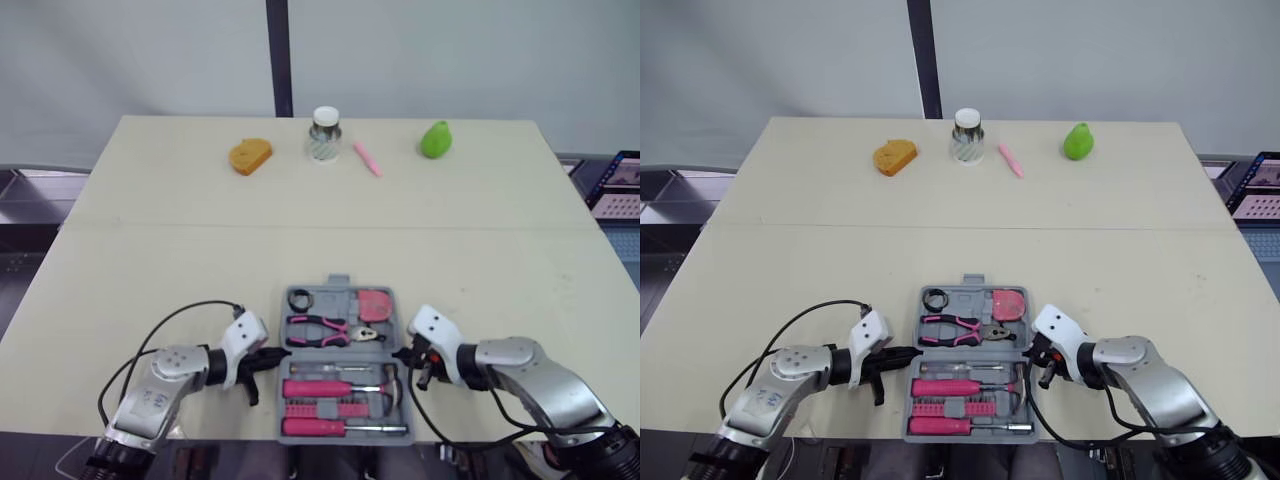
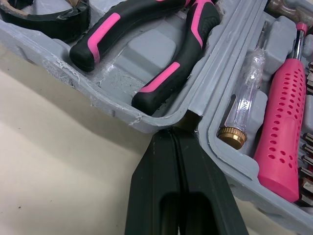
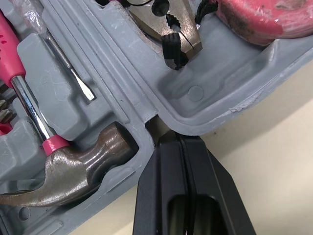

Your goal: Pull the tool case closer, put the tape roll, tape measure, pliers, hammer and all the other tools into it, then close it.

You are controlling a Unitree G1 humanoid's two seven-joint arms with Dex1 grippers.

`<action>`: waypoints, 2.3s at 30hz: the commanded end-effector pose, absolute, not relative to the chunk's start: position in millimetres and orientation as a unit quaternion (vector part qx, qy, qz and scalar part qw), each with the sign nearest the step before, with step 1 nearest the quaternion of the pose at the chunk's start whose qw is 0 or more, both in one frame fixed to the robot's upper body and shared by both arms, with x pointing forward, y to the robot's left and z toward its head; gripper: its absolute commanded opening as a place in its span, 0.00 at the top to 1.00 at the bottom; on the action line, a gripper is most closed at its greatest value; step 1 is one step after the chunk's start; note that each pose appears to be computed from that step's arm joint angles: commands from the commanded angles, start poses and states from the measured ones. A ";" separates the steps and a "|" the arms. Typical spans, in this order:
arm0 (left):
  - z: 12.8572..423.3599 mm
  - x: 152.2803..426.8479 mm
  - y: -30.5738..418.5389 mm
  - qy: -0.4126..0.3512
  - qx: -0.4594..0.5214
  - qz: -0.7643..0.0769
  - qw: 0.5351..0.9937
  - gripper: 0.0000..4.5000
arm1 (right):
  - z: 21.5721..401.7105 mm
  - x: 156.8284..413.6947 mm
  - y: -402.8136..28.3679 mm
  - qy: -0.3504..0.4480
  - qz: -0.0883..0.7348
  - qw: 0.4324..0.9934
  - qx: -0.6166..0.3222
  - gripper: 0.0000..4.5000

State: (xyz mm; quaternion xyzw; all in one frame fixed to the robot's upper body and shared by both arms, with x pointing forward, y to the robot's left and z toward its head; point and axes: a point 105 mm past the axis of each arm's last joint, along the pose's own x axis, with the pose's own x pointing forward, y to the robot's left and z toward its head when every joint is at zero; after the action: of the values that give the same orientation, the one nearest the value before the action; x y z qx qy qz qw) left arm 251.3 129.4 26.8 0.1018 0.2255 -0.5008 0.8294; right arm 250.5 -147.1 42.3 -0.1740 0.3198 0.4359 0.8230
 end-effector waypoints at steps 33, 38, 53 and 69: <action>102.1 171.3 139.4 0.112 0.083 -0.653 0.744 1.00 | 114.7 274.0 -198.7 0.269 0.422 0.863 -0.066 0.88; 72.6 162.0 127.8 0.102 0.127 -0.665 0.729 1.00 | 121.3 283.5 -190.5 0.274 0.443 0.853 -0.018 0.37; 36.5 182.9 100.3 0.072 0.124 -0.647 0.749 1.00 | 123.0 297.9 -174.2 0.290 0.444 0.842 0.098 0.01; 22.0 183.2 100.0 0.103 0.113 -0.641 0.753 1.00 | 119.2 315.8 -170.8 0.305 0.422 0.839 0.157 0.01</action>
State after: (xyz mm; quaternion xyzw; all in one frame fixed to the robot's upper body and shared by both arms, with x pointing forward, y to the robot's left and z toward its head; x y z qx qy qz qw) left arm 186.3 101.7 24.2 0.1166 0.0997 -0.6389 0.7538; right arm 314.4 -171.8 113.3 0.1575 0.3140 0.4185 0.8375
